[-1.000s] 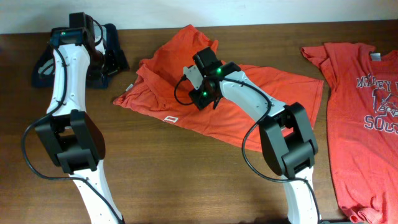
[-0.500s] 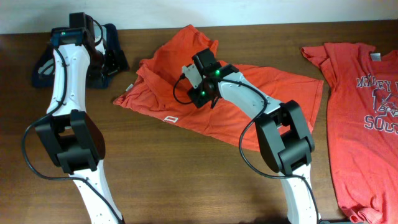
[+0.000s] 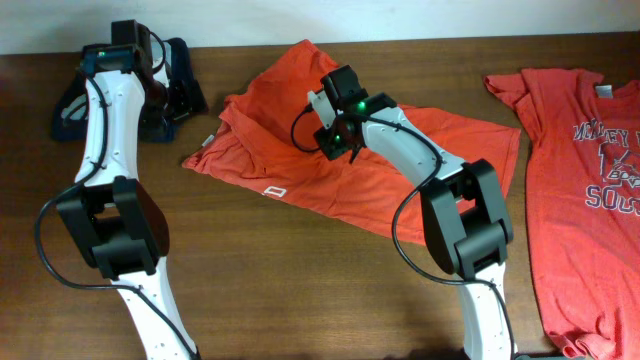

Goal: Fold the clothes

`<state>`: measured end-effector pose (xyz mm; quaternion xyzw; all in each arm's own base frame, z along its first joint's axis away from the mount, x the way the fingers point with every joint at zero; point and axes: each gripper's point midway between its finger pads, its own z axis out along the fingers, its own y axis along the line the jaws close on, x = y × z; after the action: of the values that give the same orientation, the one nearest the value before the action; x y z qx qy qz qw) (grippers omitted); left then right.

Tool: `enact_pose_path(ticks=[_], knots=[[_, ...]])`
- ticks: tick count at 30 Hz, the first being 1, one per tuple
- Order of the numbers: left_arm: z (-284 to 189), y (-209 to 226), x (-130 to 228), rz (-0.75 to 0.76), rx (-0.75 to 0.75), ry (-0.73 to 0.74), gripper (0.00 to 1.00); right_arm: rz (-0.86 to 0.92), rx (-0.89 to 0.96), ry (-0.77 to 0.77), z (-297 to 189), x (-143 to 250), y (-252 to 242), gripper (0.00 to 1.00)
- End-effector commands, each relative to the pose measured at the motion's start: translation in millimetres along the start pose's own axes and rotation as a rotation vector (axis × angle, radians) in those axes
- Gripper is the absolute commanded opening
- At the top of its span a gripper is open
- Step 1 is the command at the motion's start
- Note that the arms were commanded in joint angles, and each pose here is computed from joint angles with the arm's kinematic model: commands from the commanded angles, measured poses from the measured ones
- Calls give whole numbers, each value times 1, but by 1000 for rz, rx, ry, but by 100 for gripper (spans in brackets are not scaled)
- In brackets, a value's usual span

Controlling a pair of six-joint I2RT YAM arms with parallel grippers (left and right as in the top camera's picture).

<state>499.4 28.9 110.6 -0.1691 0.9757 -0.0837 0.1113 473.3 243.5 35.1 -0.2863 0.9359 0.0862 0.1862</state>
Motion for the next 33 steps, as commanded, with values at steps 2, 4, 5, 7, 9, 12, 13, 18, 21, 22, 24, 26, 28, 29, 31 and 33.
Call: enact_pose_path(ticks=[2,4,5,7,9,12,13,18,21,22,24,26,28,29,31,33], knots=[[-19,-5,-5,16,8,-43,99,-17,-17,-24,-41,-12,16,31],[-19,-5,-5,16,8,-43,99,-16,-85,0,-47,-5,30,40],[-19,-5,-5,16,8,-44,99,-15,-112,7,-50,-3,35,42],[-19,-5,-5,16,8,-44,99,-16,-172,33,-55,4,49,45],[-19,-5,-5,16,8,-43,99,-20,-191,58,-56,10,57,45],[-19,-5,-5,16,8,-44,99,-36,-203,104,-57,21,66,45],[-19,-5,-5,16,8,-43,99,-52,-208,121,-57,25,70,45],[-19,-5,-5,16,8,-44,99,-80,-221,158,-58,33,83,46],[-19,-5,-5,16,8,-43,99,-105,-231,194,-59,42,91,47],[-19,-5,-5,16,8,-43,99,-107,-233,205,-60,45,93,49],[-19,-5,-5,16,8,-44,99,-117,-239,227,-61,50,97,51],[-19,-5,-5,16,8,-43,99,-138,-245,242,-62,54,103,52],[-19,-5,-5,16,8,-43,99,-145,-248,249,-62,56,107,53],[-19,-5,-5,16,8,-43,99,-151,-250,250,-62,56,110,53],[-19,-5,-5,16,8,-43,99,-163,-253,251,-62,56,115,53],[-19,-5,-5,16,8,-43,99,-176,-257,249,-62,56,120,53]])
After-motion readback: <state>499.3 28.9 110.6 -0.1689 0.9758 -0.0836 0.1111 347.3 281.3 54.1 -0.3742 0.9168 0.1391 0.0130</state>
